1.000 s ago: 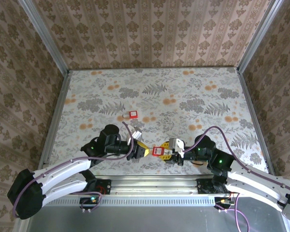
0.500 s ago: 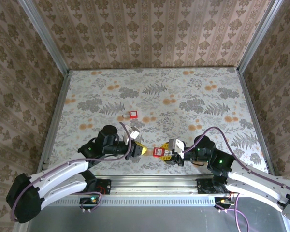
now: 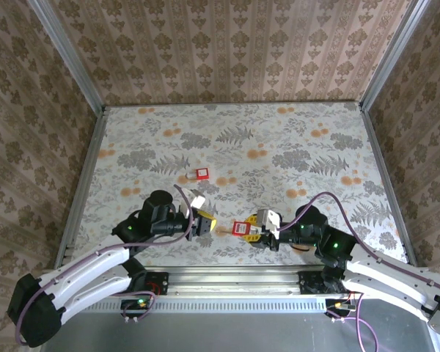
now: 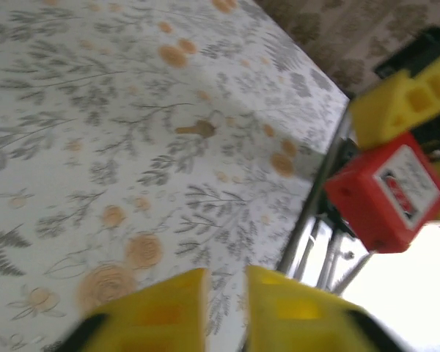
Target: Unlock with the key
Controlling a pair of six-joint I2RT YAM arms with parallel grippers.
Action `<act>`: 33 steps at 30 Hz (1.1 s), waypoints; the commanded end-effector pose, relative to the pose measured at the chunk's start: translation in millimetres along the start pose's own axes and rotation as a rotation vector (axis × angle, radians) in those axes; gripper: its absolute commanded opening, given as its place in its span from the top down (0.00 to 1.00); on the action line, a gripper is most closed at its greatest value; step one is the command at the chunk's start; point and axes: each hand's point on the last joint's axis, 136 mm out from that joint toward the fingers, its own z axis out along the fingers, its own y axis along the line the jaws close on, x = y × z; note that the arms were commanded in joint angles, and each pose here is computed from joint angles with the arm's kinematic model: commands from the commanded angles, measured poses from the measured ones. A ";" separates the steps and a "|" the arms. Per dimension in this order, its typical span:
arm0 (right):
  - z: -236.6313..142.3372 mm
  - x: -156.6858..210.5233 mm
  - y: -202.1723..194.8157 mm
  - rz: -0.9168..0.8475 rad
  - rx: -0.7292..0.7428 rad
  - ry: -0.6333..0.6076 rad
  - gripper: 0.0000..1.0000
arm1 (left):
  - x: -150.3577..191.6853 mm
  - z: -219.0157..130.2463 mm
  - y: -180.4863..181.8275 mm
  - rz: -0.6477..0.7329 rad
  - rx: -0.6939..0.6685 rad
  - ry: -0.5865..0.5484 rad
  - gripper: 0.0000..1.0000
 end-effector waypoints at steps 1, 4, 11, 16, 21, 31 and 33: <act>-2.8 -11.5 -5.7 -0.032 0.033 -0.044 0.99 | -6.0 -9.9 14.8 -0.015 -0.102 -0.043 0.52; -2.2 -10.5 -6.8 -0.031 0.038 -0.038 0.99 | -24.0 -23.4 11.4 -0.010 -0.132 -0.122 0.32; 1.9 -3.7 -18.8 -0.024 0.098 -0.011 0.99 | -44.3 -30.4 1.5 -0.001 -0.126 -0.157 0.25; 6.5 4.0 -44.8 0.039 0.237 -0.003 0.97 | -50.1 -27.1 8.7 0.014 -0.169 -0.149 0.25; 18.0 15.6 -63.4 0.136 0.319 0.011 0.97 | -62.2 -30.5 11.9 0.056 -0.210 -0.176 0.24; 45.0 42.0 -109.9 0.219 0.488 0.052 0.98 | -65.1 -32.2 15.9 0.091 -0.248 -0.158 0.24; 47.1 45.1 -123.8 0.259 0.519 0.041 0.98 | -66.1 -32.3 16.3 0.093 -0.250 -0.160 0.24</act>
